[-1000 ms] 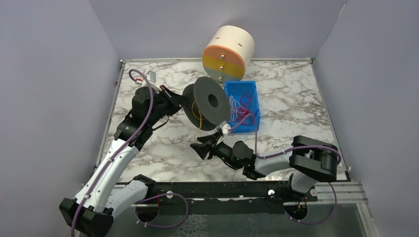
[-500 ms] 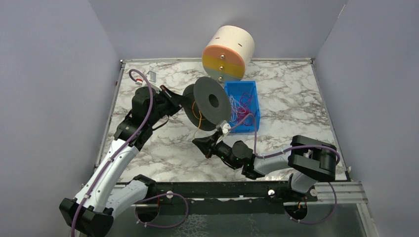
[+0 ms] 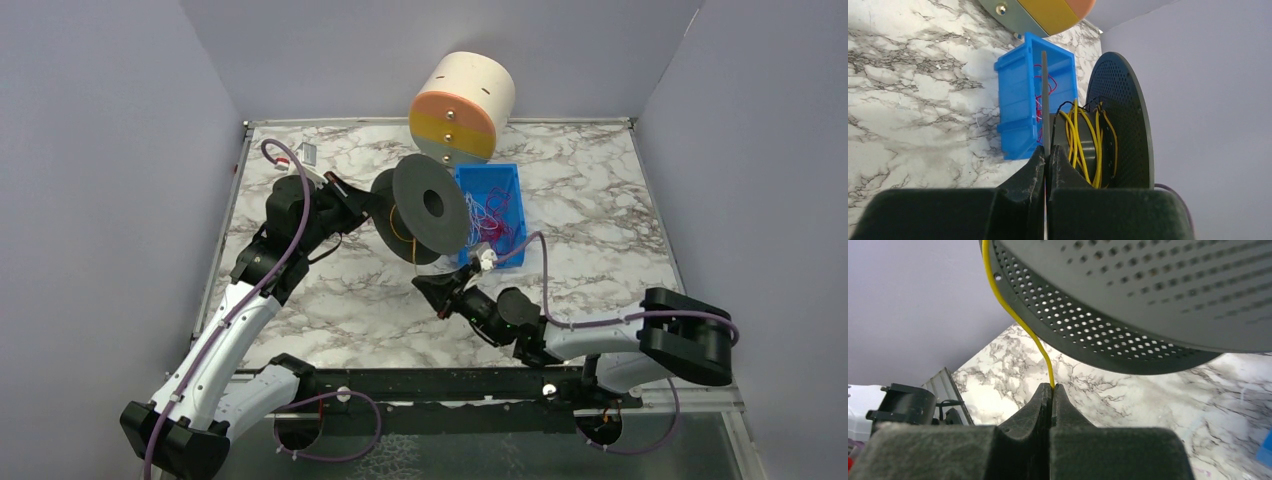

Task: Wrap the cables

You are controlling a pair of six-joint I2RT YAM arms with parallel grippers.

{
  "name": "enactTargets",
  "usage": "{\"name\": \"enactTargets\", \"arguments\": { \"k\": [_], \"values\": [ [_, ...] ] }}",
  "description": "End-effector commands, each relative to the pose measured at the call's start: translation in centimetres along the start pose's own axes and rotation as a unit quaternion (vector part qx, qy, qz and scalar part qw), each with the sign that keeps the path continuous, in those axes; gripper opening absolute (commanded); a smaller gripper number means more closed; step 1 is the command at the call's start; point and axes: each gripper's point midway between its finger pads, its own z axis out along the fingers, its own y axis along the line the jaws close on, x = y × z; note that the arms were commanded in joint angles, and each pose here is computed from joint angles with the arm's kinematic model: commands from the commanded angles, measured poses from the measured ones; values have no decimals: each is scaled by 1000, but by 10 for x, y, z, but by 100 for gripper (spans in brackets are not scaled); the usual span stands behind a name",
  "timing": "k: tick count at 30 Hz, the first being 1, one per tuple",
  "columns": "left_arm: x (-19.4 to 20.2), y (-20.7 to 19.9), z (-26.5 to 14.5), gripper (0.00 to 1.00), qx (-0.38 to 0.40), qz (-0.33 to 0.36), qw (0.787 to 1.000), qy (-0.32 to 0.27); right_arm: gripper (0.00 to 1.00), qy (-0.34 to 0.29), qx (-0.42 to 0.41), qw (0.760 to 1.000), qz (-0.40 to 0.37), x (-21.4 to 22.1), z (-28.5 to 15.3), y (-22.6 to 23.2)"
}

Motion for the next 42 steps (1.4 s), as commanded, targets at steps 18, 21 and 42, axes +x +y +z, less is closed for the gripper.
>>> {"name": "enactTargets", "arguments": {
  "k": [18, 21, 42],
  "values": [
    [-6, -78, -31, 0, 179, 138, 974, 20, 1, 64, 222, 973, -22, -4, -68, -109],
    [1, -81, -35, 0, 196, 163, 966, 36, 1, 60, 221, 973, -20, -10, -65, -112],
    [53, -65, -51, 0, 267, 313, 897, 164, 1, 28, 134, 989, -56, -34, -78, -106]
  ]
}}
